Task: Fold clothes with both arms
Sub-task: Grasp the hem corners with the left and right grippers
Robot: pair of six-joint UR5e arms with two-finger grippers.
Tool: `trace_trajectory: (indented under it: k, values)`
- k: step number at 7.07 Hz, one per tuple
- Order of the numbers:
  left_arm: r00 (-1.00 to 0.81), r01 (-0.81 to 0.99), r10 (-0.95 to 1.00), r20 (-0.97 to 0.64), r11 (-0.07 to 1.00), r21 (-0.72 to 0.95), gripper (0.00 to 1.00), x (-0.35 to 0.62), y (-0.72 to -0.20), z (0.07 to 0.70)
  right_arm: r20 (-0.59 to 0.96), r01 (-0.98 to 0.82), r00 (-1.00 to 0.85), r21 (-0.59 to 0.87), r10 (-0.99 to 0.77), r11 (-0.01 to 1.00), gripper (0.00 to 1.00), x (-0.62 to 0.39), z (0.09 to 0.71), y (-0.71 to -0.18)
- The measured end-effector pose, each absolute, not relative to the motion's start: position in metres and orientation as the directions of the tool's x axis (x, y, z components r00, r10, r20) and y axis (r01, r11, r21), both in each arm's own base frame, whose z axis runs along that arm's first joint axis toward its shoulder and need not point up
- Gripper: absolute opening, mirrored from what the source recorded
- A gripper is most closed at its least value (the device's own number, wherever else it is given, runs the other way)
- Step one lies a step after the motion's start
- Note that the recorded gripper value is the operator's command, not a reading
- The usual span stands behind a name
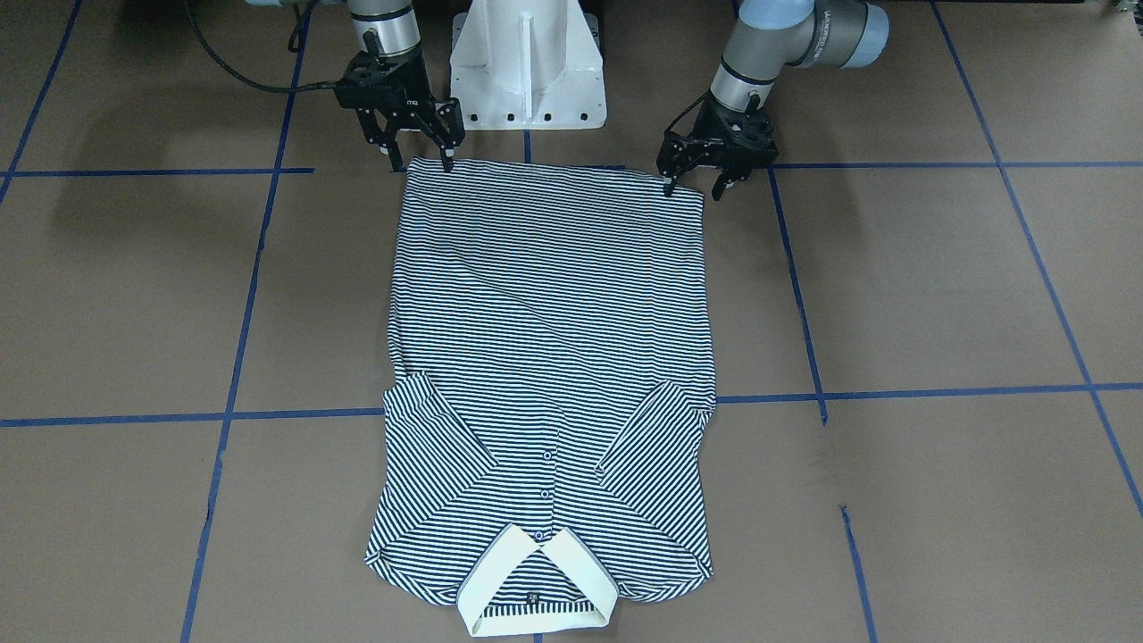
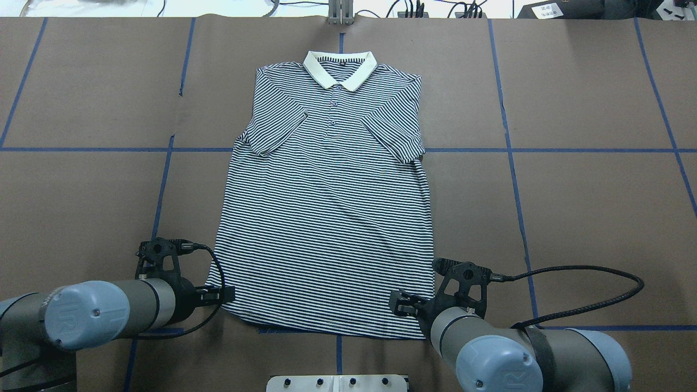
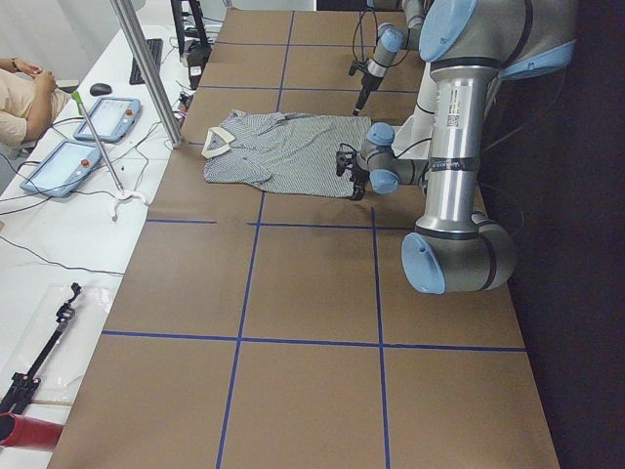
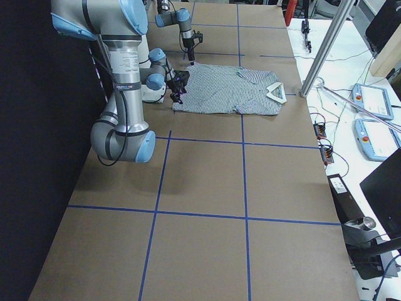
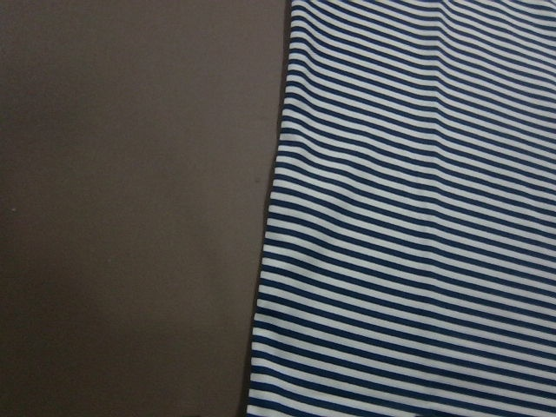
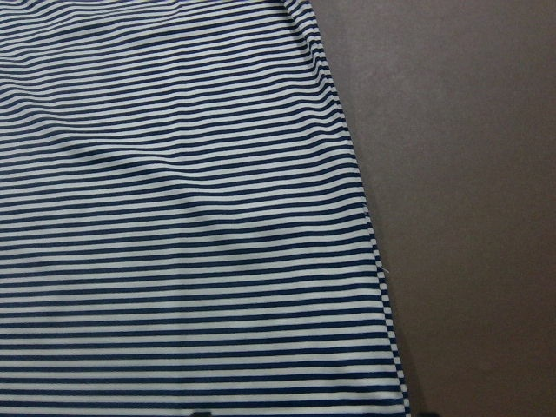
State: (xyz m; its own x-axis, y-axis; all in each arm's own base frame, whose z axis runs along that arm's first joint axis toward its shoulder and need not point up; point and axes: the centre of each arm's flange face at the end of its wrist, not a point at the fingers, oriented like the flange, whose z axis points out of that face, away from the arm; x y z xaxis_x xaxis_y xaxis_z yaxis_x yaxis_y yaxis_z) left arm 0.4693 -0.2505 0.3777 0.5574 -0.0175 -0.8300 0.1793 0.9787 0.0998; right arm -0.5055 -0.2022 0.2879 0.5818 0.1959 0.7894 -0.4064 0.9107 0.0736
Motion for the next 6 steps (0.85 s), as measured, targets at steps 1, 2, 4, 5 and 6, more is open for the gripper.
trace_trajectory:
  k: [1, 2, 4, 5, 6]
  values:
    - [0.555, 0.172, -0.015, -0.832, 0.980, 0.097, 0.47, 0.4723, -0.2466, 0.3765, 0.789, -0.406, 0.582, 0.074, 0.196, 0.911, 0.83, -0.5056, 0.2881, -0.2019]
    - [0.551, 0.173, -0.021, -0.834, 0.981, 0.090, 0.26, 0.4741, -0.2449, 0.3752, 0.789, -0.405, 0.583, 0.074, 0.195, 0.911, 0.83, -0.5060, 0.2885, -0.2015]
    - [0.547, 0.177, -0.031, -0.837, 0.981, 0.079, 0.00, 0.4756, -0.2439, 0.3735, 0.787, -0.405, 0.585, 0.075, 0.195, 0.911, 0.83, -0.5066, 0.2895, -0.2011]
    - [0.545, 0.178, -0.032, -0.838, 0.981, 0.078, 0.00, 0.4752, -0.2437, 0.3723, 0.785, -0.402, 0.589, 0.077, 0.194, 0.912, 0.82, -0.5083, 0.2917, -0.2001]
    - [0.540, 0.179, -0.031, -0.841, 0.981, 0.078, 0.00, 0.4748, -0.2436, 0.3700, 0.778, -0.397, 0.598, 0.080, 0.191, 0.915, 0.78, -0.5126, 0.2963, -0.1970]
